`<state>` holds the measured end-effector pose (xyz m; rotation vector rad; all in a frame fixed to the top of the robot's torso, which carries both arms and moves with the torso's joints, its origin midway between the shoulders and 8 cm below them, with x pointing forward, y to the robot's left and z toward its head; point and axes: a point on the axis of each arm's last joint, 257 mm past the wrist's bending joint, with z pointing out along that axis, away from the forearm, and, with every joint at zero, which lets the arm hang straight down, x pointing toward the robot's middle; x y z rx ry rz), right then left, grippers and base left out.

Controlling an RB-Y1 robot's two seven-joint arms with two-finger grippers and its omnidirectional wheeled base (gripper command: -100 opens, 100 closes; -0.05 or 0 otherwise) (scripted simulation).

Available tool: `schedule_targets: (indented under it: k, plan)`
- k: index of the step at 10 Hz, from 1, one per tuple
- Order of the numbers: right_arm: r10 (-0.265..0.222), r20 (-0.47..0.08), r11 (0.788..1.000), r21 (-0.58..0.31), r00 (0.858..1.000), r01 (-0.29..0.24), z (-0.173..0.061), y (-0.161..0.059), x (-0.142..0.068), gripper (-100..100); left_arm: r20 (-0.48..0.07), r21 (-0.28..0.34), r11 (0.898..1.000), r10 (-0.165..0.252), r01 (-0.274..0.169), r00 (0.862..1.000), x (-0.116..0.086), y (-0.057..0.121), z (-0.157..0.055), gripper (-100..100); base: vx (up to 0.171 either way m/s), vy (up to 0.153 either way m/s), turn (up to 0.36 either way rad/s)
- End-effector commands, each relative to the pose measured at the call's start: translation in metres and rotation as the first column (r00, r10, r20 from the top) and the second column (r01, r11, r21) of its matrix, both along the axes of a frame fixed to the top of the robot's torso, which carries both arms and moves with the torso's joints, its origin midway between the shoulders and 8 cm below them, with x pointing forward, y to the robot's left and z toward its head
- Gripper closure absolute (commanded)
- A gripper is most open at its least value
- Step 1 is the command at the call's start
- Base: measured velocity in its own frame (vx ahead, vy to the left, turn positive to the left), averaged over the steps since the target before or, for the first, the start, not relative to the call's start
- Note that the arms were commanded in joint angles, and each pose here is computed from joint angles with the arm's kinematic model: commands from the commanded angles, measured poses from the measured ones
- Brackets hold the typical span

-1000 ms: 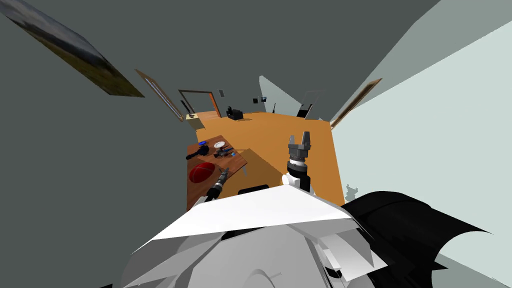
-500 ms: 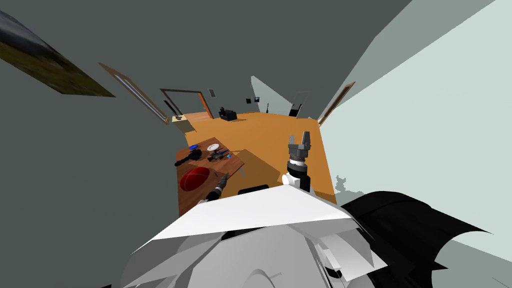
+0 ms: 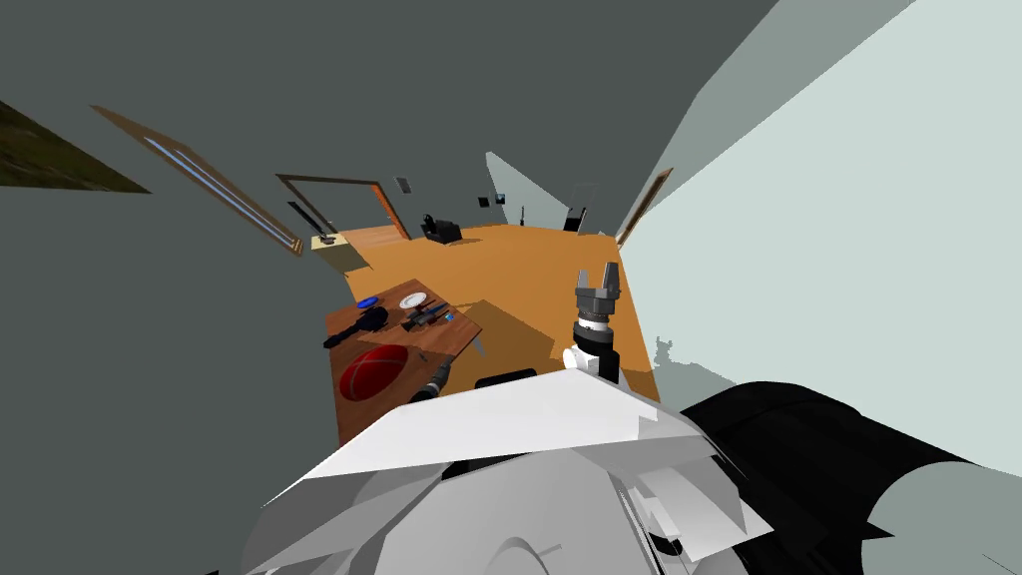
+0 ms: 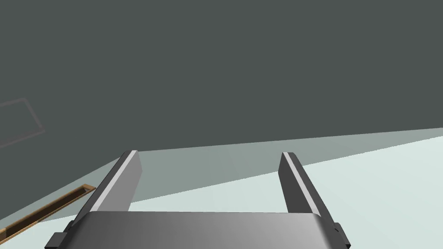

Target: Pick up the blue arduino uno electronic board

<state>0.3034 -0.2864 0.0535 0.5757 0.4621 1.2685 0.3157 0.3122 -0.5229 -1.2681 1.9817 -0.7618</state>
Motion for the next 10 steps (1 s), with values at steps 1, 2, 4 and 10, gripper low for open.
schedule_targets:
  k: [1,2,4,10]
  plan:
    - [0.0,0.0,1.0,0.0,1.0,0.0,0.0,0.0,0.0,0,-0.067,0.018,1.0,0.017,-0.015,0.998,-0.018,0.012,-0.02,-100,0.016,0.023,-0.297]
    - [0.0,0.0,1.0,0.0,1.0,0.0,0.0,0.0,0.0,0,-0.079,0.023,1.0,0.022,-0.02,0.997,-0.022,0.015,-0.024,-100,0.014,0.026,-0.147]
    - [0.0,0.0,1.0,0.0,1.0,0.0,0.0,0.0,0.0,0,-0.142,0.047,0.998,0.043,-0.037,0.989,-0.041,0.031,-0.042,-100,0.019,0.029,-0.224]
    - [0.0,0.0,1.0,0.0,1.0,0.0,0.0,0.0,0.0,0,-0.297,0.134,0.988,0.119,-0.082,0.948,-0.094,0.084,-0.081,-100,0.023,0.027,-0.174]
